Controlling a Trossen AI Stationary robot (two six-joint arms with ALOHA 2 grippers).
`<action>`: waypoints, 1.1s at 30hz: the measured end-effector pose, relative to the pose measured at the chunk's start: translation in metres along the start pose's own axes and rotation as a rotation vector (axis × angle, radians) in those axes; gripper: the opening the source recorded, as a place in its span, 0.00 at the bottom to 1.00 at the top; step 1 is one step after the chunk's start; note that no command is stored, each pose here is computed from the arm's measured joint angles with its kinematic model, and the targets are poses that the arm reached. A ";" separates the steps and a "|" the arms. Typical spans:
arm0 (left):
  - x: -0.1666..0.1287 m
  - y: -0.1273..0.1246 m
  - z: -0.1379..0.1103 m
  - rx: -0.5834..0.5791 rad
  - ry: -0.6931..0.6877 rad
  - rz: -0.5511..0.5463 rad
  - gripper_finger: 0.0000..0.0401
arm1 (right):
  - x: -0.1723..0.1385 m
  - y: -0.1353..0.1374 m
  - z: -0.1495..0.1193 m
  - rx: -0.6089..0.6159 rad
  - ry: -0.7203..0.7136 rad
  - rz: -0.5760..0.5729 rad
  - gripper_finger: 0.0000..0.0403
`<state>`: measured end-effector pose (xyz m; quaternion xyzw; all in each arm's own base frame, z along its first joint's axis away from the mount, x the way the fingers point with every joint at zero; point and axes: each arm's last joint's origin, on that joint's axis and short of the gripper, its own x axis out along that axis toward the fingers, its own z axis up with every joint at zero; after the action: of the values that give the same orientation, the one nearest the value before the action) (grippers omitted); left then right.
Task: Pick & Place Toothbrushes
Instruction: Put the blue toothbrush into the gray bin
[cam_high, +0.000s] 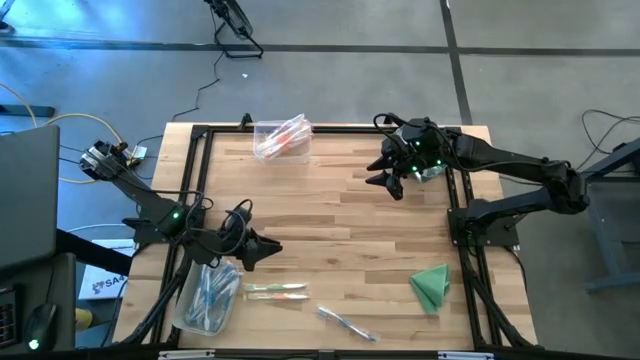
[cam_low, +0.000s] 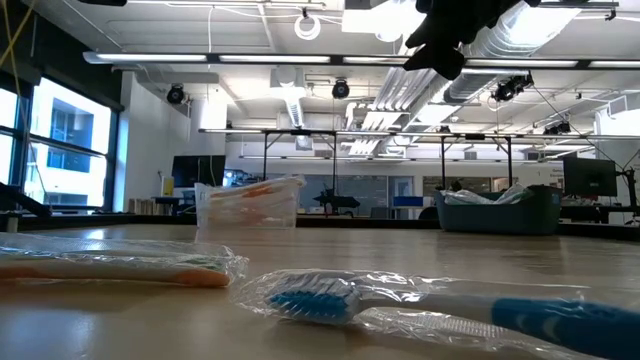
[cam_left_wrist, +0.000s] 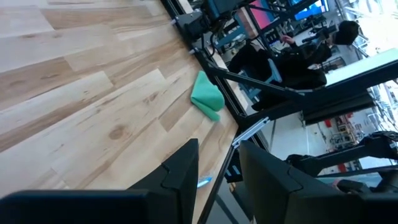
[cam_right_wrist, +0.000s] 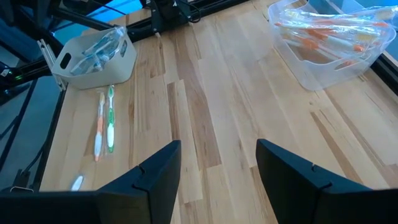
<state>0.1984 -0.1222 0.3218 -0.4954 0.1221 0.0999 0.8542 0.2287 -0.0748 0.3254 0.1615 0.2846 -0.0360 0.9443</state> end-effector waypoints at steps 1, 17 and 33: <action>0.000 0.000 0.000 0.000 0.000 0.000 0.29 | 0.000 0.000 0.000 0.000 0.000 0.000 0.50; 0.003 0.002 0.006 0.133 -0.041 0.024 0.29 | 0.000 0.001 0.001 0.026 -0.011 0.022 0.50; -0.006 0.021 0.051 0.543 -0.216 0.239 0.16 | 0.007 0.058 -0.001 -0.071 -0.046 0.218 0.35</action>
<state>0.1917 -0.0675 0.3307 -0.2177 0.1102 0.2156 0.9455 0.2436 -0.0195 0.3372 0.1570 0.2446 0.0734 0.9540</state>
